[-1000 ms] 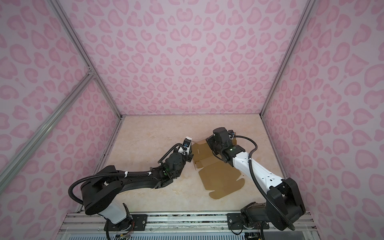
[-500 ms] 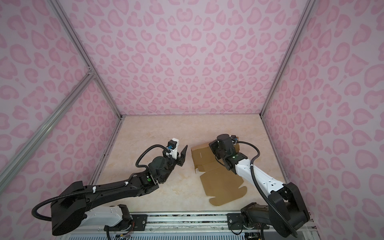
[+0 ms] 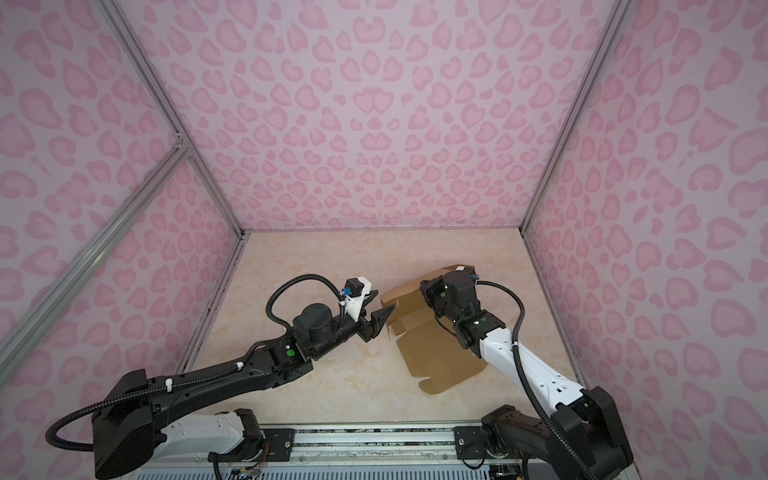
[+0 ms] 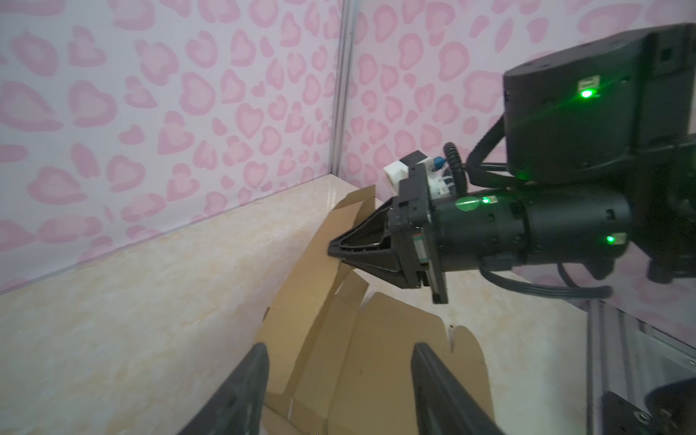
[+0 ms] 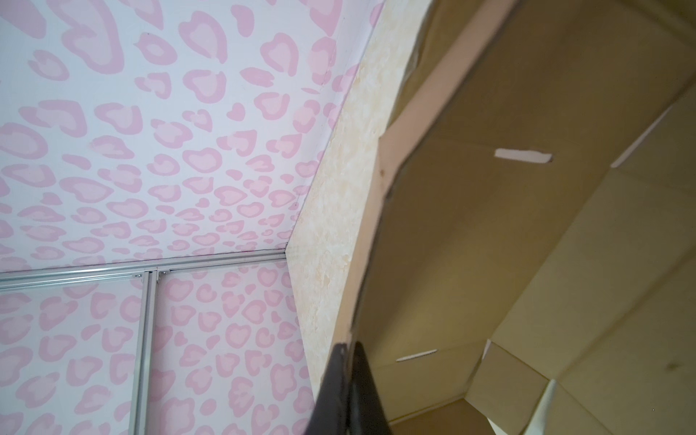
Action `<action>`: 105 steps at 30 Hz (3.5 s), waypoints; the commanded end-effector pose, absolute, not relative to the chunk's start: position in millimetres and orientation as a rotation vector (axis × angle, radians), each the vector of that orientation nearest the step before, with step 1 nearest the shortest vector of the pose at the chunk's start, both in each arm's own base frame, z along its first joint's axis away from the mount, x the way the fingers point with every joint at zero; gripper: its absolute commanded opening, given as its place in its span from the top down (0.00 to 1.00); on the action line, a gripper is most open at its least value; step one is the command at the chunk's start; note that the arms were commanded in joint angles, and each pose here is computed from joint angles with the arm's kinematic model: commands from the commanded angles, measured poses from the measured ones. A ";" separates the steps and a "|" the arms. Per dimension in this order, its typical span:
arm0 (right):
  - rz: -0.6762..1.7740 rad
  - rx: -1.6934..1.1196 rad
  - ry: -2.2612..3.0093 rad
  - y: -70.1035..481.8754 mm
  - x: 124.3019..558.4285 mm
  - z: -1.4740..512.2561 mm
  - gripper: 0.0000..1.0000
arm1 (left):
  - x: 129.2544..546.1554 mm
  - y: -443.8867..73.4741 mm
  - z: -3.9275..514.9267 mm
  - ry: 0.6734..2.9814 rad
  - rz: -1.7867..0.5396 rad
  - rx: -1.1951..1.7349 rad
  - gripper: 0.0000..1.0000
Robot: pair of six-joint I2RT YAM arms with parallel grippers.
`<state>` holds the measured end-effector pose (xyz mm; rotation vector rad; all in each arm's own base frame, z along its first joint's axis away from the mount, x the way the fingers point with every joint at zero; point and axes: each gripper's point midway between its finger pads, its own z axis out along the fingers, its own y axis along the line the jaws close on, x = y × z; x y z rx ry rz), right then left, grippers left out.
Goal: Fold the paper box
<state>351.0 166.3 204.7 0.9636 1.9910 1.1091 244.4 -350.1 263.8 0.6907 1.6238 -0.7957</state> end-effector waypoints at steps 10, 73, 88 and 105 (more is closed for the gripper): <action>1.118 0.935 1.989 160.3 336.8 216.6 1.00 | 241.8 -360.6 201.6 1.806 -0.745 0.828 0.40; 1.036 0.943 2.036 146.3 319.5 176.3 1.00 | 283.3 -392.0 179.3 2.344 -1.232 -0.008 0.42; 1.039 0.961 2.038 147.2 310.5 165.9 1.00 | 291.6 -402.1 170.2 2.351 -1.210 -0.059 0.53; 1.089 0.918 1.955 149.8 314.4 173.3 1.00 | 289.8 -307.6 240.3 2.062 -0.823 0.188 0.43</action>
